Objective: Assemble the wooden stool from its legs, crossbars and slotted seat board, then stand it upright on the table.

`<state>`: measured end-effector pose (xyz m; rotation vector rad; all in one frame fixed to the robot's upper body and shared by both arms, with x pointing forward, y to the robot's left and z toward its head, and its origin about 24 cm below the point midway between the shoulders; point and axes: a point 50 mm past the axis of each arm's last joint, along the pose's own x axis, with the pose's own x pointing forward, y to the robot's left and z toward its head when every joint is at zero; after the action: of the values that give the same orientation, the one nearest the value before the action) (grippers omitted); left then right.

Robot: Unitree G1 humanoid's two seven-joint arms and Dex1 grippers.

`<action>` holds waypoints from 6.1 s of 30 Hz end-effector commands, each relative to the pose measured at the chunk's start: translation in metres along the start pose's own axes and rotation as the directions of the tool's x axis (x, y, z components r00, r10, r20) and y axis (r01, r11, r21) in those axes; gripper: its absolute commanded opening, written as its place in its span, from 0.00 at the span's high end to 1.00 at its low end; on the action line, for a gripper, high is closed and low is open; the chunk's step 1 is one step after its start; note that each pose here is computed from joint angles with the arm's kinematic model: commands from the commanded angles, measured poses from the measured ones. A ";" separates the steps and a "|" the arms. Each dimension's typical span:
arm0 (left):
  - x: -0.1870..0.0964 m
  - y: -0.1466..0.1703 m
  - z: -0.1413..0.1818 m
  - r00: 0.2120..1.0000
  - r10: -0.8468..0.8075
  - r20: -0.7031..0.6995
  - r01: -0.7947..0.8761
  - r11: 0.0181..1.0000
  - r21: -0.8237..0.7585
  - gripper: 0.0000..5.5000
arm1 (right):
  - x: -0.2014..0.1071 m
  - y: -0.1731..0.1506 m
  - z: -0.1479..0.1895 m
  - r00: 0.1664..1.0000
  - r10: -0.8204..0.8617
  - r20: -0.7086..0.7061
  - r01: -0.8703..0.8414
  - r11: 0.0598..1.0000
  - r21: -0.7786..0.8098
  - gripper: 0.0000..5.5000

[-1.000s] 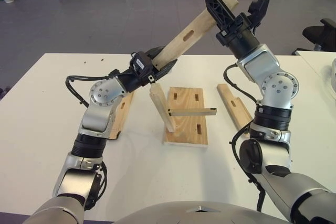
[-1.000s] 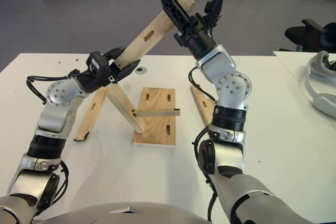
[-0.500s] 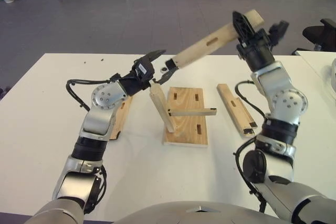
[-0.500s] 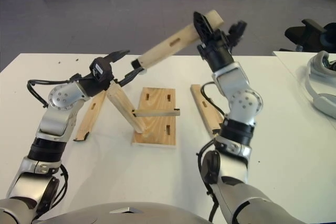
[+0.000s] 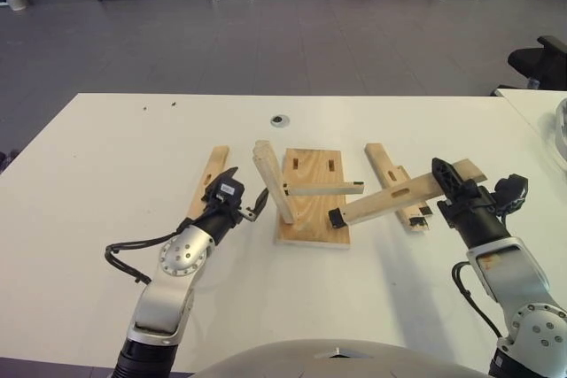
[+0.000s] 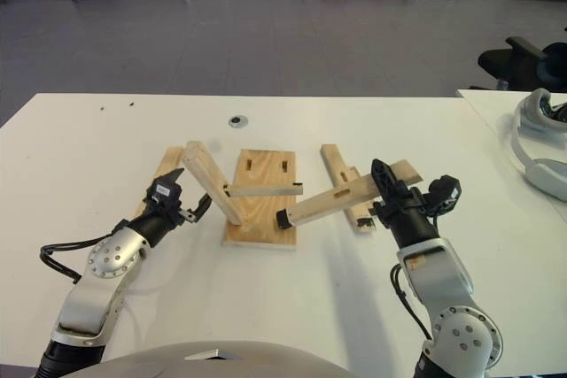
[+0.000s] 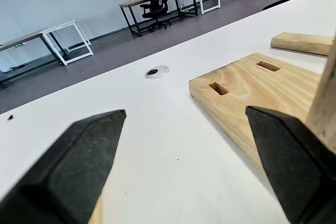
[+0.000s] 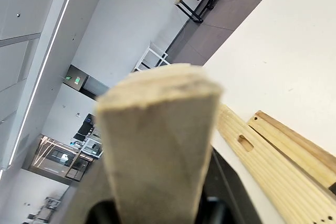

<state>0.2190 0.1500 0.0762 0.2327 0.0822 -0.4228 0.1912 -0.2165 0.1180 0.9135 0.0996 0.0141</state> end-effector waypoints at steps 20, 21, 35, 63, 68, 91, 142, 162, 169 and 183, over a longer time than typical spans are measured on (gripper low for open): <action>0.008 -0.038 0.032 0.977 -0.171 0.125 0.183 0.979 -0.089 0.24 | 0.011 0.019 -0.023 0.991 -0.092 -0.099 0.002 0.742 -0.671 0.82; 0.009 -0.038 0.033 0.977 -0.174 0.127 0.186 0.978 -0.090 0.24 | 0.010 0.017 -0.026 0.989 -0.103 -0.110 0.001 0.733 -0.681 0.82; 0.019 -0.069 0.040 0.963 -0.247 0.108 0.256 0.964 -0.073 0.24 | 0.010 0.040 -0.058 0.923 0.073 -0.378 -0.339 0.619 -0.709 0.49; 0.004 -0.006 -0.017 0.972 -0.111 -0.206 0.127 0.990 0.067 0.24 | -0.022 -0.019 -0.004 0.653 0.058 -0.755 -0.733 0.300 -0.611 0.49; 0.009 -0.009 -0.036 0.919 -0.200 -0.341 0.243 0.966 0.090 0.24 | 0.028 -0.063 -0.038 0.700 -0.122 -0.703 -0.690 0.140 -0.711 0.49; 0.025 0.076 -0.023 0.739 -0.621 -0.262 0.670 0.717 0.190 0.24 | 0.096 -0.040 0.005 0.697 -0.057 -0.715 -0.714 0.037 -0.699 0.49; 0.069 0.032 -0.033 0.985 -0.118 -0.123 0.145 0.959 0.243 0.24 | 0.081 -0.072 0.026 0.982 -0.016 -0.186 -0.163 0.416 -0.895 0.49; 0.054 0.000 -0.023 0.980 -0.174 -0.097 0.186 0.974 0.133 0.24 | 0.056 -0.114 -0.014 0.909 -0.138 -0.393 -0.225 0.630 -0.743 0.49; 0.052 -0.007 -0.023 0.977 -0.186 -0.102 0.197 0.974 0.113 0.24 | 0.056 -0.103 -0.018 0.923 -0.109 -0.369 -0.208 0.665 -0.717 0.49; 0.049 -0.012 -0.017 0.978 -0.191 -0.082 0.195 0.979 0.051 0.24 | 0.046 -0.114 -0.035 0.865 -0.291 -0.408 -0.135 0.648 -0.750 0.58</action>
<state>0.2592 0.1240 0.0473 0.3397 0.1703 -0.6139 0.2441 -0.2493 0.0217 -0.0072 0.4759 0.2464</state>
